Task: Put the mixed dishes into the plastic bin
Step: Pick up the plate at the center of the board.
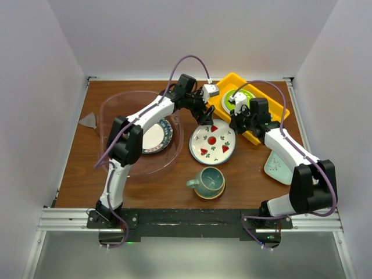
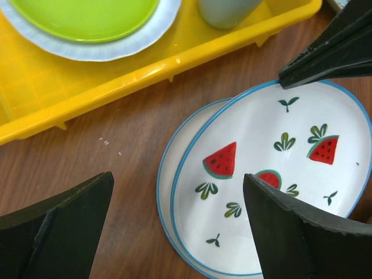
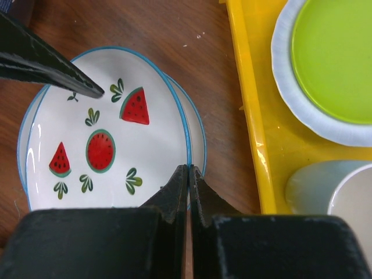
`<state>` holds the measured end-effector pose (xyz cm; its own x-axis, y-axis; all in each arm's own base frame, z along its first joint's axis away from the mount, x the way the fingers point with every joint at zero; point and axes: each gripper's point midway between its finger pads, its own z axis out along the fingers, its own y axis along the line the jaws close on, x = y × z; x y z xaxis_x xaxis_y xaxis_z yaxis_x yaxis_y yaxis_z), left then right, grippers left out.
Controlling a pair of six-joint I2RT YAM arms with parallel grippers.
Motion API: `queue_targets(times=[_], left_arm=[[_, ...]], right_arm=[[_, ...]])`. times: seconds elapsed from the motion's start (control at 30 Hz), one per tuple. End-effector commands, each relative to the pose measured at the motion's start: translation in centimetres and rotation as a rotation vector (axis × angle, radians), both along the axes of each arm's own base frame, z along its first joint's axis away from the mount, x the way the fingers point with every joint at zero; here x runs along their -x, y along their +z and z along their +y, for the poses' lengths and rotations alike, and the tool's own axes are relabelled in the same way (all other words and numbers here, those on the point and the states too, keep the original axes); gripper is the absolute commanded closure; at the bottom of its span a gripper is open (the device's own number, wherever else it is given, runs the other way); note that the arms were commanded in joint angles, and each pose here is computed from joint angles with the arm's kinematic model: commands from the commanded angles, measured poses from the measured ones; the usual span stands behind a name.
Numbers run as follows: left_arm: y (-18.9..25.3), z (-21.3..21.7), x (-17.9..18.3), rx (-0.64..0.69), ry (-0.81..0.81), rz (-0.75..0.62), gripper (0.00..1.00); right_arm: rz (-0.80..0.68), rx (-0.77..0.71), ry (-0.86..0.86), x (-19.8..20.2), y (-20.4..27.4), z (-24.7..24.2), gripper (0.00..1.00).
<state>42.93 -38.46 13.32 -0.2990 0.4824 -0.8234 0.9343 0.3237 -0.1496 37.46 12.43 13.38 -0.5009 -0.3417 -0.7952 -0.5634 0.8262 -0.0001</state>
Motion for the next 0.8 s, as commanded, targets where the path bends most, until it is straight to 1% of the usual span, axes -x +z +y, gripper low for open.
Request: queue_targets(times=[0.0,0.2,0.3,0.4,0.43,0.5,0.53,0.6,0.63,0.7,0.73,0.77], left_arm=[[0.4,-1.7,1.1,0.074,-0.144,0.017,0.01],[-0.1,-2.3,2.3,0.164,-0.226,0.124,0.03],[-0.4,-2.4,2.9,0.187,-0.251,0.165,0.05],[-0.5,-2.6,3.6,0.215,-0.278,0.21,0.15],[-0.6,-2.7,3.7,0.22,-0.28,0.22,0.24],[-0.6,-2.8,4.0,0.231,-0.288,0.242,0.32],[-0.5,-2.9,4.0,0.234,-0.289,0.243,0.4],[-0.4,-2.8,4.0,0.236,-0.287,0.248,0.51],[-0.3,-2.9,3.9,0.239,-0.286,0.246,0.63],[0.3,-2.8,3.9,0.247,-0.282,0.247,0.76],[0.6,-2.9,3.8,0.253,-0.28,0.242,0.91],[0.8,-2.8,3.6,0.256,-0.275,0.239,0.98]], right_arm=[[-0.125,-0.034,0.061,-0.4,3.2,1.4,1.0],[-0.157,-0.036,0.072,-0.1,3.9,1.6,1.0],[-0.177,-0.038,0.079,0.0,4.4,1.7,1.0],[-0.191,-0.043,0.086,0.2,4.7,1.8,1.0],[-0.195,-0.044,0.086,0.3,4.9,1.8,1.0],[-0.198,-0.046,0.092,0.3,5.0,1.9,1.0],[-0.197,-0.046,0.092,0.4,5.0,1.9,1.0],[-0.201,-0.048,0.093,0.4,5.1,1.9,1.0],[-0.199,-0.049,0.094,0.4,5.1,1.9,1.0],[-0.198,-0.05,0.092,0.5,5.1,1.9,1.0],[-0.198,-0.049,0.092,0.5,5.2,1.9,1.0],[-0.203,-0.051,0.092,0.5,5.3,1.9,1.0]])
